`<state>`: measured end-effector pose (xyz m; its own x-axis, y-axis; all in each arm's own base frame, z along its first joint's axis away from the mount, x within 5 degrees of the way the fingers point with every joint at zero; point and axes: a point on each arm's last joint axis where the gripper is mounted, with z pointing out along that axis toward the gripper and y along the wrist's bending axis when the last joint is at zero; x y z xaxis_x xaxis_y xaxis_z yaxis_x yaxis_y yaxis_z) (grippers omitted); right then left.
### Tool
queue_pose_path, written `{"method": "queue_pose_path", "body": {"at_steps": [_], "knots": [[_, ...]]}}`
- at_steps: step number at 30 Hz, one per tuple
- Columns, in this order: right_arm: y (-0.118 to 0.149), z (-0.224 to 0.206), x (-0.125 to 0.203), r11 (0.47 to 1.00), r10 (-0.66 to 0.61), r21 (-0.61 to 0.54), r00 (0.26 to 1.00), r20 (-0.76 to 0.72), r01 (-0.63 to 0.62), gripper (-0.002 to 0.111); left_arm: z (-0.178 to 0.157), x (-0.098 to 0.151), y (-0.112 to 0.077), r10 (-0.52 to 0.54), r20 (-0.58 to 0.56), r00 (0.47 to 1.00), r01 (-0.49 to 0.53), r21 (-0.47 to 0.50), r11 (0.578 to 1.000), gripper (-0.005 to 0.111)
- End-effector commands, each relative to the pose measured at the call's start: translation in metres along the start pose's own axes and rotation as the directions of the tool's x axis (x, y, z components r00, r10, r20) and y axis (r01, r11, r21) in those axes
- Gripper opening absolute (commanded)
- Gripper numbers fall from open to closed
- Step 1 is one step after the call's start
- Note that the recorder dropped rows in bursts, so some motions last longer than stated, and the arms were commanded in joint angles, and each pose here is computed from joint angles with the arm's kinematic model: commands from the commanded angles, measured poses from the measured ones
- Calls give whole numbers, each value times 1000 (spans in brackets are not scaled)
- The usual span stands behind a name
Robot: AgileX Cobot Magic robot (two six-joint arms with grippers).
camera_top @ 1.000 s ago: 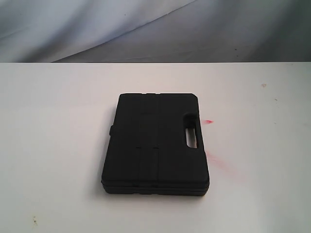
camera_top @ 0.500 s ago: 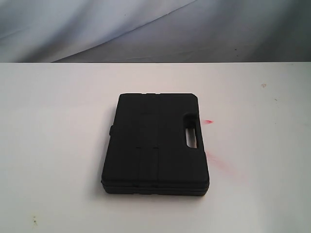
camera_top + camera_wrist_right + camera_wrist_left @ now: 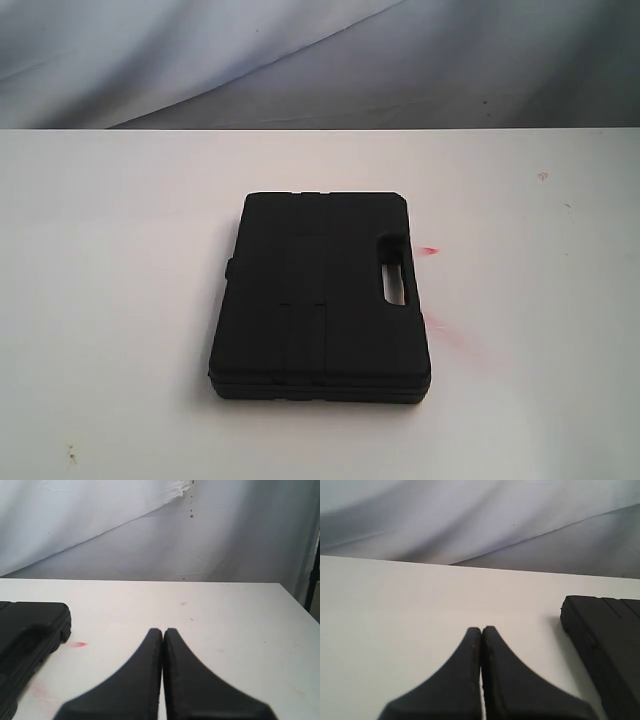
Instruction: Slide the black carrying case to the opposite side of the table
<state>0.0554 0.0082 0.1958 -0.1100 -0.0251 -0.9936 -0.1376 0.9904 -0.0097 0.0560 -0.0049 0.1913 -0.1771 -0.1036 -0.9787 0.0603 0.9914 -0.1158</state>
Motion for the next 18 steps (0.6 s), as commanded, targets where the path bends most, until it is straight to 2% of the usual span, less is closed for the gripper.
{"method": "queue_pose_path", "body": {"at_steps": [1,10,13,18], "knots": [[0,0,1,1000,12,-2,1000,1,-12,0,0,3,0,-56,-19,998,56,-3,998,0],[0,0,1,1000,12,-2,1000,1,-12,0,0,3,0,-49,-21,999,49,-4,999,0],[0,0,1,1000,12,-2,1000,1,-12,0,0,3,1,58,-21,998,-58,-4,998,0],[0,0,1,1000,12,-2,1000,1,-12,0,0,3,1,88,-21,996,-88,-3,996,0]]}}
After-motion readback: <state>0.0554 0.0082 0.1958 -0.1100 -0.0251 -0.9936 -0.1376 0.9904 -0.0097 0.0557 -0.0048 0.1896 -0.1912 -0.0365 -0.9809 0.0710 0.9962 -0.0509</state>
